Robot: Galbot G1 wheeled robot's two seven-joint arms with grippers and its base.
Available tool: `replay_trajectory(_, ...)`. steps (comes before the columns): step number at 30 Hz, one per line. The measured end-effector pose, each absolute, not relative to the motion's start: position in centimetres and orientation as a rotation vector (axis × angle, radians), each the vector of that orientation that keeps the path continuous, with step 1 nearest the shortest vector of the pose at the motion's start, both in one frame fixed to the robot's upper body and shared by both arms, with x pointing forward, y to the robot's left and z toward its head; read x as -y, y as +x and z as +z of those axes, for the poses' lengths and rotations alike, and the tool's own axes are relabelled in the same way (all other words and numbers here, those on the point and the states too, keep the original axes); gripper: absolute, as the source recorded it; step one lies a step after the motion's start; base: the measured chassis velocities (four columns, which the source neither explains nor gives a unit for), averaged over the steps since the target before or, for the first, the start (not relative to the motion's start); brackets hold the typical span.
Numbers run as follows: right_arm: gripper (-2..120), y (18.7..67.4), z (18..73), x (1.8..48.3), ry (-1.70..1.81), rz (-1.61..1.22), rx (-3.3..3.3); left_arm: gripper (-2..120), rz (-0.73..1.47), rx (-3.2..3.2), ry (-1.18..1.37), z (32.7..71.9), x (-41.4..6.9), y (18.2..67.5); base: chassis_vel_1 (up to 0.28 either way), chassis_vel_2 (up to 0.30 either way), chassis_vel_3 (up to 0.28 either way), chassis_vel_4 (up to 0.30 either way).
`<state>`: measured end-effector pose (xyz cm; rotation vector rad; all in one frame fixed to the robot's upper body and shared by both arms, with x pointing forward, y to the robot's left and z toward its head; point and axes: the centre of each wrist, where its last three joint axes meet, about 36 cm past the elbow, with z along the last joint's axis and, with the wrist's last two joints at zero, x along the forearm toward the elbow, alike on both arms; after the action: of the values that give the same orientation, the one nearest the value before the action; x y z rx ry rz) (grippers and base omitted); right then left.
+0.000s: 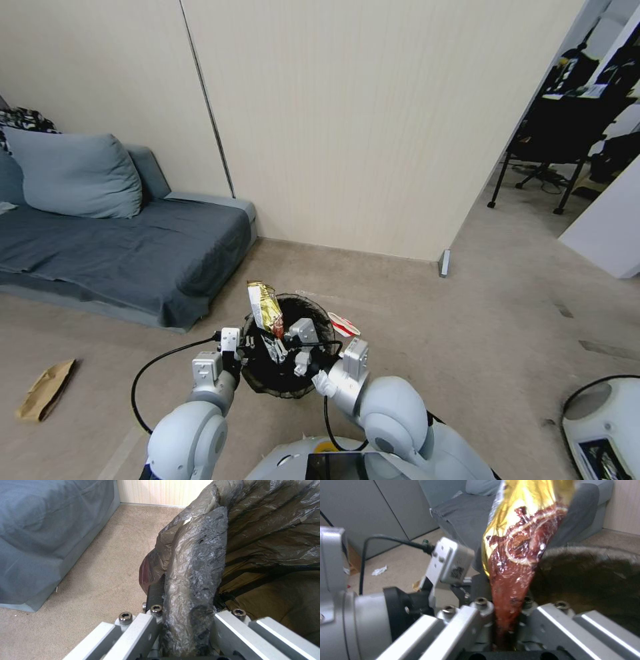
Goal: Pick up the trash bin, then pick up the garbage from the floor and place it into the trash bin.
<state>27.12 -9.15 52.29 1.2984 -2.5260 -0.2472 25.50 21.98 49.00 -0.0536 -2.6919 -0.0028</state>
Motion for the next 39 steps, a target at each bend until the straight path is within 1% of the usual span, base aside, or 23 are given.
replay_trajectory(1,19,27.0,52.2,9.2,1.293,-0.24,2.524,1,-0.001,2.693,-0.054,49.1,-22.0,25.5,0.0,0.0,0.0,0.0)
replay_trajectory(2,19,27.0,52.2,9.2,1.293,-0.24,2.524,1,-0.001,2.693,-0.054,49.1,-22.0,25.5,0.0,0.0,0.0,0.0)
replay_trajectory(4,27,26.9,52.0,9.3,1.285,-0.232,2.524,1,0.0,2.695,-0.054,49.1,-22.0,25.5,0.0,0.0,0.0,0.0)
replay_trajectory(5,27,26.9,52.0,9.3,1.285,-0.232,2.524,1,0.0,2.695,-0.054,49.1,-22.0,25.5,0.0,0.0,0.0,0.0)
replay_trajectory(6,34,26.9,52.0,9.3,1.281,-0.228,2.524,1,0.0,2.696,-0.054,49.2,-22.0,25.5,0.0,0.0,0.0,0.0)
replay_trajectory(7,36,26.9,52.0,9.3,1.281,-0.227,2.524,1,0.001,2.696,-0.054,49.2,-22.0,25.5,0.0,0.0,0.0,0.0)
replay_trajectory(8,43,26.8,51.9,9.3,1.278,-0.224,2.525,1,0.001,2.698,-0.054,49.2,-22.1,25.5,0.0,0.0,0.0,0.0)
replay_trajectory(9,43,26.8,51.9,9.3,1.278,-0.224,2.525,1,0.001,2.698,-0.054,49.2,-22.1,25.5,0.0,0.0,0.0,0.0)
replay_trajectory(11,49,26.8,51.9,9.3,1.276,-0.223,2.525,1,0.001,2.699,-0.055,49.2,-22.1,25.5,0.0,0.0,0.0,0.0)
replay_trajectory(12,59,26.7,51.8,9.3,1.272,-0.221,2.524,1,0.003,2.7,-0.057,49.3,-22.1,25.5,0.0,0.0,0.0,0.0)
replay_trajectory(13,59,26.7,51.8,9.3,1.272,-0.221,2.524,1,0.003,2.7,-0.057,49.3,-22.1,25.5,0.0,0.0,0.0,0.0)
replay_trajectory(15,65,26.6,51.8,9.3,1.27,-0.219,2.524,1,0.003,2.701,-0.058,49.3,-22.1,25.5,0.0,0.0,0.0,0.0)
replay_trajectory(16,74,26.6,52.0,9.1,1.274,-0.232,2.53,1,0.004,2.702,-0.059,49.3,-22.1,25.5,0.0,0.0,0.0,0.0)
replay_trajectory(17,74,26.6,52.0,9.1,1.274,-0.232,2.53,1,0.004,2.702,-0.059,49.3,-22.1,25.5,0.0,0.0,0.0,0.0)
replay_trajectory(18,77,26.7,52.1,8.9,1.276,-0.241,2.536,1,0.004,2.702,-0.06,49.3,-22.1,25.6,0.0,0.0,0.0,0.0)
replay_trajectory(21,92,26.8,52.3,8.9,1.279,-0.248,2.545,1,0.003,2.704,-0.061,49.3,-22.2,25.6,0.0,0.0,0.0,0.0)
replay_trajectory(22,92,26.8,52.3,8.9,1.279,-0.248,2.545,1,0.003,2.704,-0.061,49.3,-22.2,25.6,0.0,0.0,0.0,0.0)
replay_trajectory(24,98,26.9,52.6,9.3,1.272,-0.242,2.572,1,0.003,2.706,-0.061,49.4,-22.2,25.7,0.0,0.0,0.0,0.0)
replay_trajectory(25,99,27.0,52.8,9.5,1.264,-0.237,2.591,1,0.003,2.706,-0.061,49.4,-22.2,25.7,0.0,0.0,0.0,0.0)
replay_trajectory(32,100,28.9,55.5,11.5,1.219,-0.228,2.753,1,0.006,2.704,-0.06,49.3,-22.2,25.8,0.0,0.0,0.0,0.0)
replay_trajectory(33,100,29.5,56.8,12.7,1.191,-0.219,2.828,1,0.007,2.703,-0.059,49.2,-22.2,25.8,0.0,0.0,0.0,0.0)
replay_trajectory(39,100,30.5,57.2,13.8,1.138,-0.19,2.899,1,0.006,2.703,-0.059,49.2,-22.2,25.8,0.0,0.0,0.0,0.0)
